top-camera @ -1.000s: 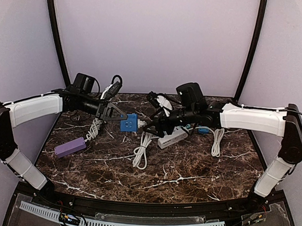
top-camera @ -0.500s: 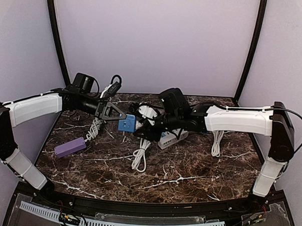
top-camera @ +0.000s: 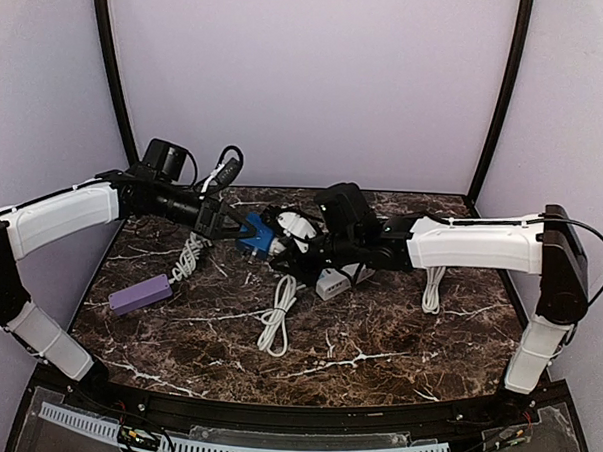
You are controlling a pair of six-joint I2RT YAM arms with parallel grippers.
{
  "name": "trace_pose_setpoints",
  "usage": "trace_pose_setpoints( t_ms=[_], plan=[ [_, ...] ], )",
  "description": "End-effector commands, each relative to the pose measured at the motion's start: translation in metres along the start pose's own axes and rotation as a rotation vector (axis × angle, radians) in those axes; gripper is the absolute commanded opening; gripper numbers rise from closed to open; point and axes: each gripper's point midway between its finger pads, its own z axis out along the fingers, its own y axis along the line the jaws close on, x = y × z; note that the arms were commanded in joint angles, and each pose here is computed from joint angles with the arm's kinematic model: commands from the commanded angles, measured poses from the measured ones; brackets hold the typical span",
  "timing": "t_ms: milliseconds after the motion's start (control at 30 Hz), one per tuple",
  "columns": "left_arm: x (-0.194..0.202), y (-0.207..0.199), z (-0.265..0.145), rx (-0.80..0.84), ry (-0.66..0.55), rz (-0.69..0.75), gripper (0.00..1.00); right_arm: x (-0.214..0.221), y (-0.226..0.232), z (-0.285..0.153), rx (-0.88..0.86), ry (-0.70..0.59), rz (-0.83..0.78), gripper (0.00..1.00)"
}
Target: Pull the plug off the socket
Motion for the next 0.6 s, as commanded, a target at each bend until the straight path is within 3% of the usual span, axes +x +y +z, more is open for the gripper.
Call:
trace_pose_setpoints(
  t_ms=[0,100,233,567],
  plan=[
    [-0.021,0.029,-0.032,-0.346,-0.091,0.187,0.96,-0.014,-0.018,-0.014,0.04,-0.057,0.22,0.0],
    [-0.028,0.034,-0.047,-0.451,-0.162,0.242,0.97,-0.008,-0.032,-0.015,0.04,-0.039,0.324,0.0],
    [-0.025,0.021,-0.038,-0.414,-0.196,0.303,0.98,-0.006,-0.042,-0.012,0.04,-0.022,0.401,0.0],
    [0.003,0.02,0.015,-0.375,-0.065,0.28,0.99,-0.015,-0.04,-0.001,0.009,-0.009,0.472,0.0]
  ],
)
